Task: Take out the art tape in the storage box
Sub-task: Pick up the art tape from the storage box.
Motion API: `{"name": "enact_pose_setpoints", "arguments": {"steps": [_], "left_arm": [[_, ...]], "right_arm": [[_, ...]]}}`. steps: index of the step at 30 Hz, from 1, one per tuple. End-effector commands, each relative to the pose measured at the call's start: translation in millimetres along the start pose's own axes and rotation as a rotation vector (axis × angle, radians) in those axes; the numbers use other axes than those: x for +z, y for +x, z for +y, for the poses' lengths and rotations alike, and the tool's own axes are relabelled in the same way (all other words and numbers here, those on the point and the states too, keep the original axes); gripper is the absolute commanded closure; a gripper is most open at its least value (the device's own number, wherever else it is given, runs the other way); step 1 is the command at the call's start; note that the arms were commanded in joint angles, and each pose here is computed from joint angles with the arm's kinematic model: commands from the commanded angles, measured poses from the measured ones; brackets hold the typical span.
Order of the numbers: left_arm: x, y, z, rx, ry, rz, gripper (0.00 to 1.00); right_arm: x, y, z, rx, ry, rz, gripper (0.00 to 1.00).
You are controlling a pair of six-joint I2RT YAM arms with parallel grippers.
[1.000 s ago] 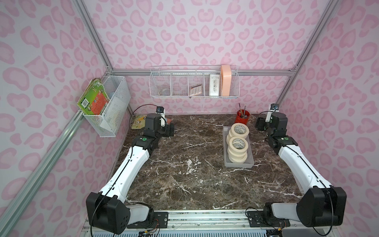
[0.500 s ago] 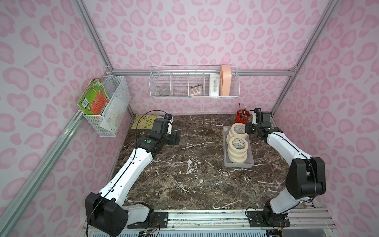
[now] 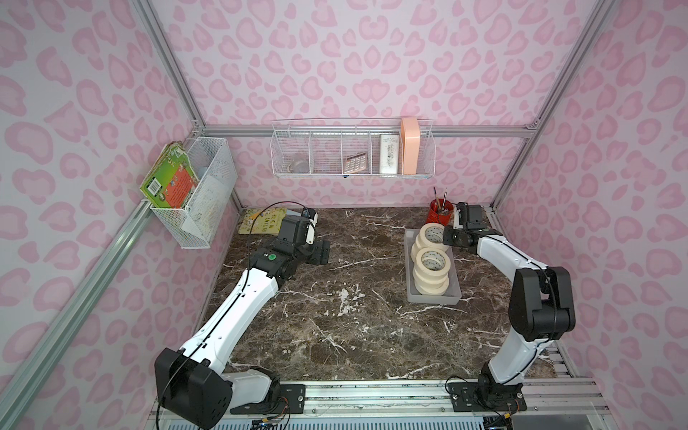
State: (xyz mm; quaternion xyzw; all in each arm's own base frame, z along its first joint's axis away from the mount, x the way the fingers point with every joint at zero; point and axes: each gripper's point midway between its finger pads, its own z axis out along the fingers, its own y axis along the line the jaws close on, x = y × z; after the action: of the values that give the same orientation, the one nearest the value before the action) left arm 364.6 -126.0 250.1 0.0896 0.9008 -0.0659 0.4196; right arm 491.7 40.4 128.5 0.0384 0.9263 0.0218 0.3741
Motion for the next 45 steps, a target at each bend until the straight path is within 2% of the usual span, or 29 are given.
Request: {"name": "enact_pose_setpoints", "arguments": {"steps": [1, 4, 6, 11, 14, 18, 22, 28, 33, 41, 43, 45], "left_arm": [[-4, -5, -3, -0.014, 0.016, -0.014, 0.11], [-3, -6, -5, -0.016, 0.022, -0.013, 0.11], [-3, -7, -8, -0.016, 0.031, -0.013, 0.11], [-8, -15, -17, -0.021, 0.062, -0.031, 0.11], [-13, -23, -28, -0.023, 0.098, -0.048, 0.15], [-12, -29, -51, -0.013, 0.170, -0.042, 0.21], [0, -22, -80, 0.001, 0.254, 0.015, 0.23], [32, 0, -97, 0.036, 0.236, 0.103, 0.22], [54, 4, -100, 0.033, 0.205, 0.120, 0.21], [78, 3, -112, 0.021, 0.213, 0.137, 0.21], [84, 5, -116, 0.019, 0.220, 0.146, 0.24], [91, 10, -118, 0.023, 0.216, 0.163, 0.32]], "right_arm": [[-1, -7, 2, 0.005, -0.012, -0.023, 0.71], [-9, -12, 4, -0.003, -0.013, -0.037, 0.93], [-17, -17, 6, -0.017, -0.003, -0.057, 1.00], [-54, -36, 23, -0.085, 0.023, -0.123, 1.00], [-77, -39, 55, -0.146, -0.013, -0.165, 1.00], [-90, -21, 114, -0.238, -0.091, -0.164, 1.00], [-97, 3, 172, -0.308, -0.182, -0.154, 1.00], [-115, 21, 227, -0.366, -0.261, -0.162, 1.00], [-128, 34, 250, -0.390, -0.310, -0.164, 1.00], [-140, 41, 262, -0.395, -0.359, -0.168, 1.00], [-141, 42, 263, -0.395, -0.365, -0.167, 1.00], [-141, 44, 263, -0.395, -0.368, -0.164, 1.00]]}}
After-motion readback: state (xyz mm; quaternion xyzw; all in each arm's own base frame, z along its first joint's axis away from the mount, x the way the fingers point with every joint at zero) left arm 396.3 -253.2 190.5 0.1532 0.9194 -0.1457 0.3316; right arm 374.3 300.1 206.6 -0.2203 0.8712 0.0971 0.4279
